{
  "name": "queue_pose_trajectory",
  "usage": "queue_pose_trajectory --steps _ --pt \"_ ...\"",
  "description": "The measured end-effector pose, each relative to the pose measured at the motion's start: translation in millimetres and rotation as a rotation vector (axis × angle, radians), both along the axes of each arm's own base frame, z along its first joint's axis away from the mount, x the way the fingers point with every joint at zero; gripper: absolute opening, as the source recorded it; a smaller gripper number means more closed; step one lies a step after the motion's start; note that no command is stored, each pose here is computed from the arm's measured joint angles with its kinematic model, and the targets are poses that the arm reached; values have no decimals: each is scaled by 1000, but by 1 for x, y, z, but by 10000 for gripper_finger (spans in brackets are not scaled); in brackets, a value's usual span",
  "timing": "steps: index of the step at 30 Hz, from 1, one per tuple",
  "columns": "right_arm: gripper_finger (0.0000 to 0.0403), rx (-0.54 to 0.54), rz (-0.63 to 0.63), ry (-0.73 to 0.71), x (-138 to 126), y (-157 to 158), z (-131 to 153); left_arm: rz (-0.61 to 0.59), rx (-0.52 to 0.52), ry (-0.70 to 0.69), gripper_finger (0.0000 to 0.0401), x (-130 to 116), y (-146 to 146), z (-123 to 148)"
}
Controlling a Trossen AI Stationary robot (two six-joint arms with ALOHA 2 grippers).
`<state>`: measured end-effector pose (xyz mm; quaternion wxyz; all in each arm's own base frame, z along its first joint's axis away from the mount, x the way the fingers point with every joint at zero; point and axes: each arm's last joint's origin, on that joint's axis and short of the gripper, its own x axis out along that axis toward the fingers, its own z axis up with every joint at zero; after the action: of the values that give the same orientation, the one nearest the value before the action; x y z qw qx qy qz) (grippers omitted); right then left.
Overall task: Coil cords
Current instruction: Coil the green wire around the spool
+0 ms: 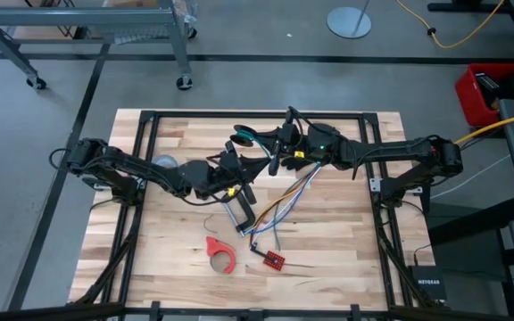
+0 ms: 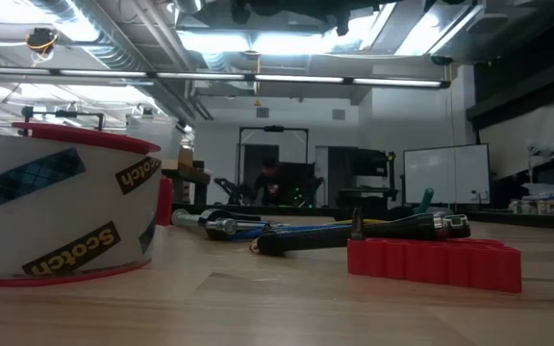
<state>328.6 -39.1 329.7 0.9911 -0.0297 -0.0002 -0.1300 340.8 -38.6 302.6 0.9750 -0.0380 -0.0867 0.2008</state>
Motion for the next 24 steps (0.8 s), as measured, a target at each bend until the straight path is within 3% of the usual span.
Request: queue_pose_trajectory --steps 5,14,24 --pt "3 -2 3 -9 -3 0 4 16 6 67 0 0 -6 -6" --pt "3 24 42 1 -18 3 16 156 36 197 0 -3 -9 -17" --pt "3 90 84 152 -37 7 14 284 113 316 0 -7 -12 -24"
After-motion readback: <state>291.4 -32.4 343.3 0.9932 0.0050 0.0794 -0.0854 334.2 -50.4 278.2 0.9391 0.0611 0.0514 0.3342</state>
